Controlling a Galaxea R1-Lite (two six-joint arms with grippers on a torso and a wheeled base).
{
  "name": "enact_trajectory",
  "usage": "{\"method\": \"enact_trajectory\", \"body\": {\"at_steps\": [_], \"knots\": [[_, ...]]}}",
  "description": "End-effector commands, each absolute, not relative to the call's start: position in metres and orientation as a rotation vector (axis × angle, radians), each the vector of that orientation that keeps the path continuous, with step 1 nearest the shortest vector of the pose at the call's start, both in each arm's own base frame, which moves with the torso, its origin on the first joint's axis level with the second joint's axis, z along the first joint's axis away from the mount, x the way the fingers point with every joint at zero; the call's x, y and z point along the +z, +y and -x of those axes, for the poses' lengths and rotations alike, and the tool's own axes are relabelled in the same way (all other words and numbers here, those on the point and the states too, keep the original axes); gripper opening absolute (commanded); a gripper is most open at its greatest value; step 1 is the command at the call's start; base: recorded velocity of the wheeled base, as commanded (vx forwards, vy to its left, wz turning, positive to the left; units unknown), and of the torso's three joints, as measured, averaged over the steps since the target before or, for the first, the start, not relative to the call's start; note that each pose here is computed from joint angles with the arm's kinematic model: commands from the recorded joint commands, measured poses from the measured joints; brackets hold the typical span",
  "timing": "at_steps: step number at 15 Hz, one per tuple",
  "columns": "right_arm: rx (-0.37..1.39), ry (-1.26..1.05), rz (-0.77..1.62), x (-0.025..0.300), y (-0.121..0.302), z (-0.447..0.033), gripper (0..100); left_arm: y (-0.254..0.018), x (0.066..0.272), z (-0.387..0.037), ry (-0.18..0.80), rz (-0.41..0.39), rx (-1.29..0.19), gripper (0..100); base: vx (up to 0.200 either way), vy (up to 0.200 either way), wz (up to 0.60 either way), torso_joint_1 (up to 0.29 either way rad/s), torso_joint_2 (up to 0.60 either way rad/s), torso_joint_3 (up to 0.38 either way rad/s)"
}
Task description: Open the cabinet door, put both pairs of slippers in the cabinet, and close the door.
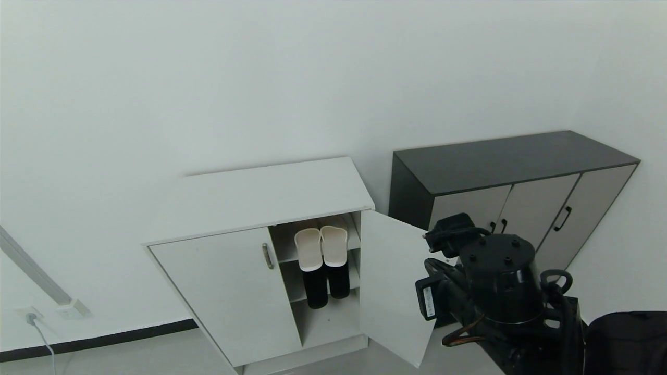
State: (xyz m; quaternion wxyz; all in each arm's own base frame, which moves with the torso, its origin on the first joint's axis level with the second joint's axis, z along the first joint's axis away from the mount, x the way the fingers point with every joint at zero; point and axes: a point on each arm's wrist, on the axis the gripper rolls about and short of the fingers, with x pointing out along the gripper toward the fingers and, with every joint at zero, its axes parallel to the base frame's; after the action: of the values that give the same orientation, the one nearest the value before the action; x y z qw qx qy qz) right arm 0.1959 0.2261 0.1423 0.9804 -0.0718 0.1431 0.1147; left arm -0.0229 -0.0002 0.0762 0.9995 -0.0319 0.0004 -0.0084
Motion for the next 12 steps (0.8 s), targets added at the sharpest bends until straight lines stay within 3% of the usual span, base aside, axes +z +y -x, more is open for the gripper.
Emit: {"method": "enact_trajectory", "body": {"at_steps": [1, 5, 12], "knots": [[0.199, 0.298, 0.149, 0.137, 0.224, -0.206, 0, 0.000, 0.076, 0.023, -0.001, 0.064, -0.017, 0, 0.000, 0.000, 0.00, 0.000, 0.00, 0.000], [0.208, 0.285, 0.125, 0.139, 0.213, -0.227, 0, 0.000, 0.076, 0.023, 0.001, 0.064, -0.017, 0, 0.000, 0.000, 0.00, 0.000, 0.00, 0.000], [0.048, 0.295, 0.039, 0.133, 0.163, -0.316, 0, 0.000, 0.076, 0.023, 0.001, 0.066, -0.017, 0, 0.000, 0.000, 0.00, 0.000, 0.00, 0.000]]}}
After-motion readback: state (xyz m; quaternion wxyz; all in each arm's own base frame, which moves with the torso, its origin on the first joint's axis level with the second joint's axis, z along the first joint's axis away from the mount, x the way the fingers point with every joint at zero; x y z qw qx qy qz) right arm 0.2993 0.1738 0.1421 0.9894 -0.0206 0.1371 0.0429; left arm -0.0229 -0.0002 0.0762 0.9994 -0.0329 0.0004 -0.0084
